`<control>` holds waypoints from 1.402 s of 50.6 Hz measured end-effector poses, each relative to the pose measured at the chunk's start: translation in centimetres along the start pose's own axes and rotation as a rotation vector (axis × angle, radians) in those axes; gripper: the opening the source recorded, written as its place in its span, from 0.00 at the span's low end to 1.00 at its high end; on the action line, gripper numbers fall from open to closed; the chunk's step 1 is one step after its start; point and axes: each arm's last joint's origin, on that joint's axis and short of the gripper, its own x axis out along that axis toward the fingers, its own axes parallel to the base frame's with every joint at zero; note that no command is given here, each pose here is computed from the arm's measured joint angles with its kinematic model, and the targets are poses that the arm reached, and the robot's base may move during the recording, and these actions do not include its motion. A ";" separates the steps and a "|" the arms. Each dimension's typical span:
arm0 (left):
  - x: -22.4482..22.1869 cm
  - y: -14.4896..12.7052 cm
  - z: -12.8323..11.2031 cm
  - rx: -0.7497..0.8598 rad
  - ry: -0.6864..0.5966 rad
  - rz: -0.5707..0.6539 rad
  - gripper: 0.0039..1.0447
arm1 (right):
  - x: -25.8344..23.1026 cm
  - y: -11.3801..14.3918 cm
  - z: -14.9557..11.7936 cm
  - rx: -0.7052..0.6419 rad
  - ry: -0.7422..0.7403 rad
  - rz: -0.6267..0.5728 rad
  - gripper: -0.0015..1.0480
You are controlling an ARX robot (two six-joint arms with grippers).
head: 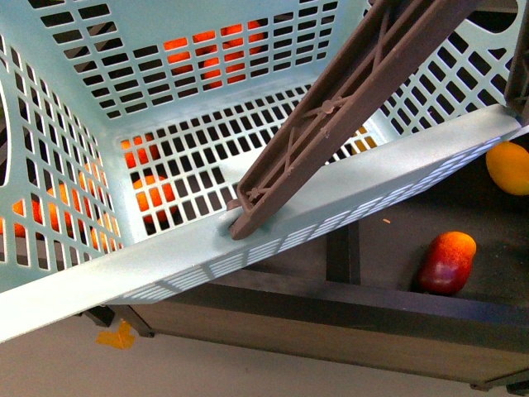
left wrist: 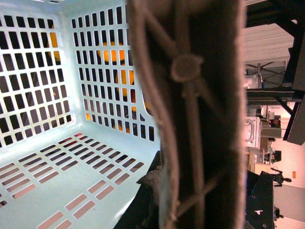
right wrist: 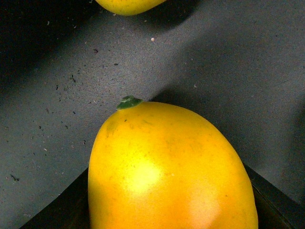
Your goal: Pick mango and avocado into basket
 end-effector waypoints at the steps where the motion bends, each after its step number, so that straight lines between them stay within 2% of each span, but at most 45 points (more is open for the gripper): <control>1: 0.0 0.0 0.0 0.000 0.000 0.000 0.04 | 0.0 0.0 0.0 0.000 0.000 0.001 0.60; 12: 0.0 0.0 0.0 0.000 0.001 -0.001 0.04 | -1.5 0.0 -0.9 0.000 -0.006 0.049 0.60; 21: 0.0 0.0 0.0 0.000 0.000 0.000 0.04 | -6.8 0.7 -0.2 -0.036 -0.126 0.146 0.60; 27: 0.0 0.0 0.0 0.000 0.001 0.000 0.04 | -13.2 1.4 -0.2 -0.104 -0.270 0.229 0.60; 38: 0.0 0.0 0.0 0.000 0.000 0.000 0.04 | -25.4 2.9 -2.1 -0.183 -0.483 0.394 0.60; 45: 0.0 0.0 0.0 0.000 0.000 0.000 0.04 | -30.2 4.3 -2.5 -0.203 -0.580 0.486 0.60; 54: 0.0 0.0 0.0 0.000 0.001 0.000 0.04 | -35.6 6.7 -3.5 -0.238 -0.700 0.586 0.60; 57: 0.0 0.0 0.0 0.000 0.000 0.000 0.04 | -37.2 8.3 -4.4 -0.255 -0.725 0.632 0.60; 63: 0.0 0.0 0.0 0.000 0.000 0.000 0.04 | -38.2 12.0 -6.2 -0.315 -0.727 0.702 0.60; 71: 0.0 0.0 0.0 0.000 0.000 0.000 0.04 | -38.2 15.3 -7.8 -0.382 -0.698 0.747 0.60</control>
